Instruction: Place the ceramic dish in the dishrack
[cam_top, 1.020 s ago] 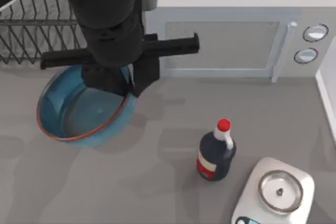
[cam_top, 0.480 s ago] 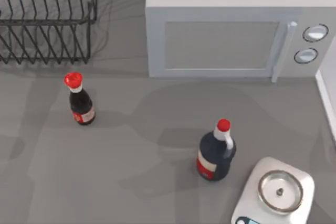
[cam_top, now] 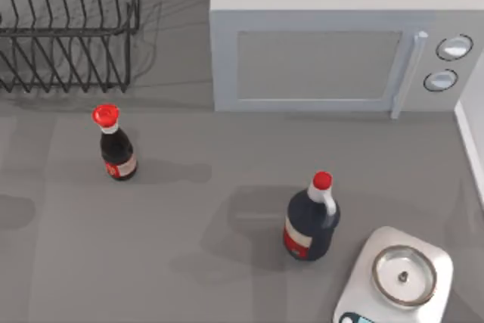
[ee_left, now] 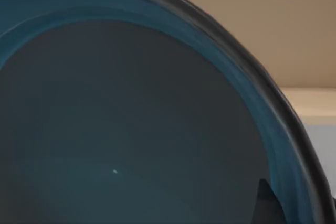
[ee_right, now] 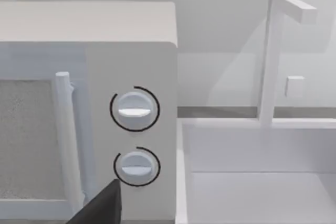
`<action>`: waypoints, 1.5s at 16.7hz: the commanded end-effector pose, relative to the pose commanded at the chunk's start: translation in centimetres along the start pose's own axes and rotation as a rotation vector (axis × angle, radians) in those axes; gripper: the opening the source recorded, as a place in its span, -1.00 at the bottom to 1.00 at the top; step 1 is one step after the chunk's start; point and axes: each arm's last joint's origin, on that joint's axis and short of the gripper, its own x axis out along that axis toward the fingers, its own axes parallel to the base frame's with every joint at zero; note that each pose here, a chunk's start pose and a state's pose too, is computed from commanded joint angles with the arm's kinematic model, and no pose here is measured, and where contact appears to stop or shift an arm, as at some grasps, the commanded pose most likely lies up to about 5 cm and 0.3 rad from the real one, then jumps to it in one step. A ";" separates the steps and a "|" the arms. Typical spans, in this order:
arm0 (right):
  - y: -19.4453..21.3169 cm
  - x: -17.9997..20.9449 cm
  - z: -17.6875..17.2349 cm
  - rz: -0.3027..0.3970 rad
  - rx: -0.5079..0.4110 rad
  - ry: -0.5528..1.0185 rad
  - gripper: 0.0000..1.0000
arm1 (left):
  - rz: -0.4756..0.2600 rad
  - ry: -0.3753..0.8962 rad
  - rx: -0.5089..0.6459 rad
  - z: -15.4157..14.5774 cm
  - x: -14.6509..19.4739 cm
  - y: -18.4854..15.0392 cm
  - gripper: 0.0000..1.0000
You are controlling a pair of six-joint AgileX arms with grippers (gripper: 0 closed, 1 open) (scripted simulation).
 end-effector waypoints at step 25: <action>0.0 0.0 0.0 0.000 0.000 0.000 1.00 | 0.003 -0.019 0.014 -19.3 20.0 0.4 -1.00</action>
